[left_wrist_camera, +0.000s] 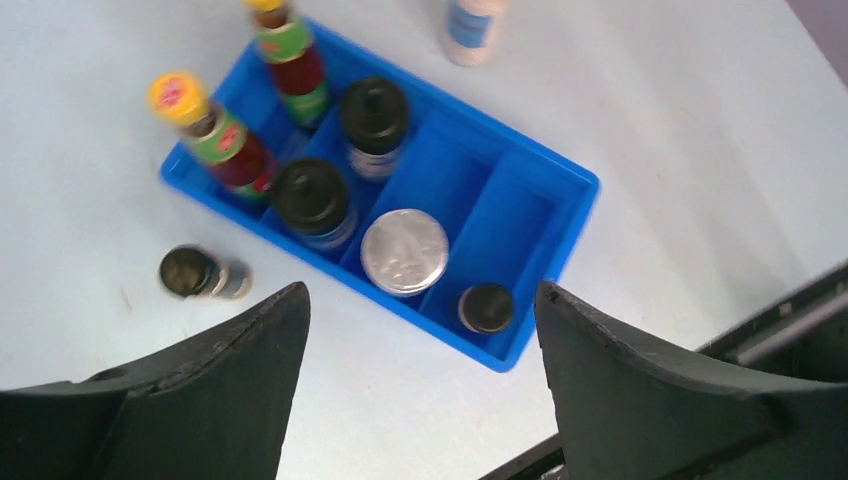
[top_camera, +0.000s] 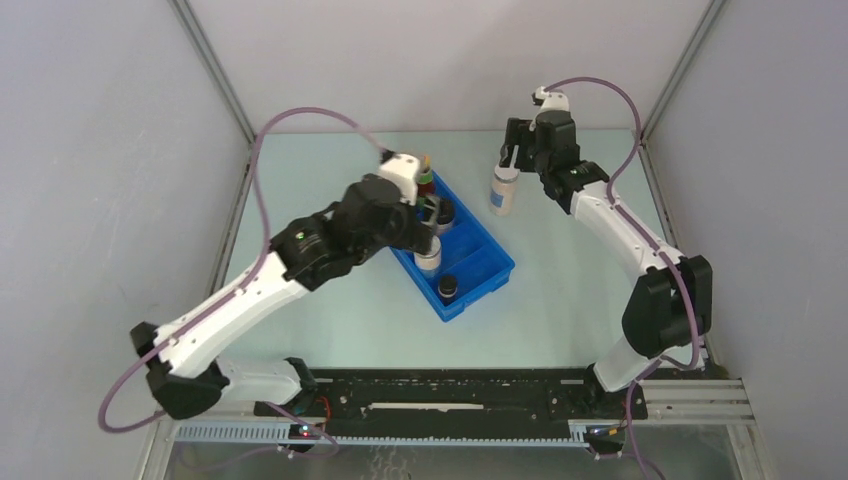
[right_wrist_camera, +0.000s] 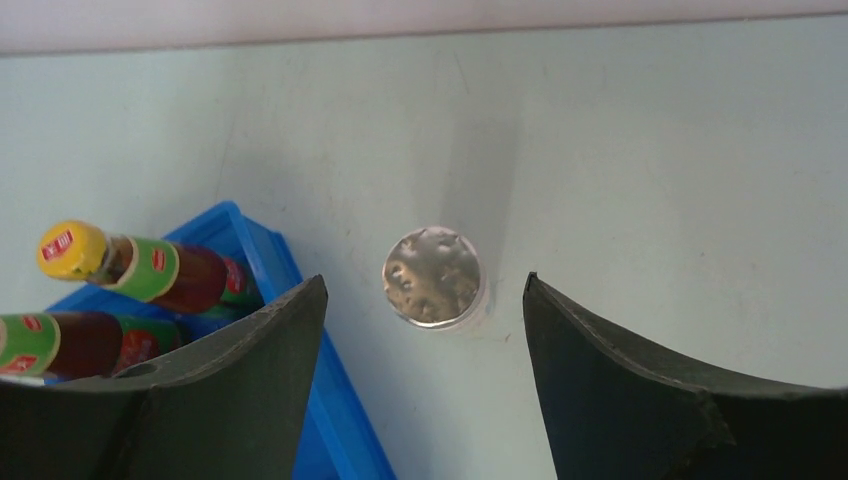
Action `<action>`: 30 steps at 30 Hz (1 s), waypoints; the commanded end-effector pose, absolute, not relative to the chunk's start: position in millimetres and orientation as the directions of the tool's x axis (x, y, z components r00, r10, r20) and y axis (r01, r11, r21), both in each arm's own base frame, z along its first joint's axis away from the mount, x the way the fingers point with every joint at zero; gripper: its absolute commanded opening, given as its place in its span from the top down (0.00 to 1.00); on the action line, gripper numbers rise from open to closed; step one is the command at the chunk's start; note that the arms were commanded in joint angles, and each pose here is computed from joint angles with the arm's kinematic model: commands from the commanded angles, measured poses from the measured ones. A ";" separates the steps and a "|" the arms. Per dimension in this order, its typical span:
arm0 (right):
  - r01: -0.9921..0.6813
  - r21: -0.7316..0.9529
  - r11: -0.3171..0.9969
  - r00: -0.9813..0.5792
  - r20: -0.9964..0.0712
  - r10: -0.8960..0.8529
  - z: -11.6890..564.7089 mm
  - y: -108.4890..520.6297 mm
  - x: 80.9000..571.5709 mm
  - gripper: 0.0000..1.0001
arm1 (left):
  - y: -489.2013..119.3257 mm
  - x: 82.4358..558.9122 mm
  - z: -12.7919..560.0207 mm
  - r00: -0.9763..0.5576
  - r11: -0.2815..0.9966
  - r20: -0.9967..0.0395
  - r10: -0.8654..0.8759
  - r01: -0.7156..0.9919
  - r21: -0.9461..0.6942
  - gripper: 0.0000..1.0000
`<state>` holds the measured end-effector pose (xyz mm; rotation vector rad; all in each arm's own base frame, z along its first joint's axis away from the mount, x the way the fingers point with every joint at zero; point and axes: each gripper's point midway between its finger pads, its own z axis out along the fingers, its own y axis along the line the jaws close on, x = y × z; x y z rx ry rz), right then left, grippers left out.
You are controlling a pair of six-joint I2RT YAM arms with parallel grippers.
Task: Organize the condiment bottles
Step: Pick up the bottle from the center of the board.
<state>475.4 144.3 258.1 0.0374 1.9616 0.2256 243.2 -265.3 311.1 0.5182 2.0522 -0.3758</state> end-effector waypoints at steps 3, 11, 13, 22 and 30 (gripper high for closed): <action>-0.131 0.191 0.973 -0.474 -0.874 0.108 242.9 165.0 471.0 0.17 | -206.3 265.3 288.6 -0.504 0.955 -0.862 -0.063 0.219 -0.197 0.12; -0.143 0.170 0.975 -0.528 -0.846 0.070 223.1 174.0 471.7 0.15 | -181.9 279.7 256.3 -0.536 0.970 -0.831 -0.150 0.084 -0.229 0.05; -0.139 0.162 0.977 -0.534 -0.843 0.064 219.5 172.5 472.9 0.15 | -176.9 282.8 250.4 -0.538 0.970 -0.826 -0.167 0.061 -0.237 0.05; -0.112 0.134 0.985 -0.556 -0.830 0.050 205.9 167.9 479.6 0.15 | -164.9 291.0 226.2 -0.551 0.960 -0.801 -0.233 0.001 -0.280 0.04; -0.086 0.103 0.991 -0.561 -0.827 0.037 198.5 160.0 491.5 0.14 | -159.0 296.1 215.5 -0.544 0.958 -0.800 -0.252 -0.021 -0.288 0.04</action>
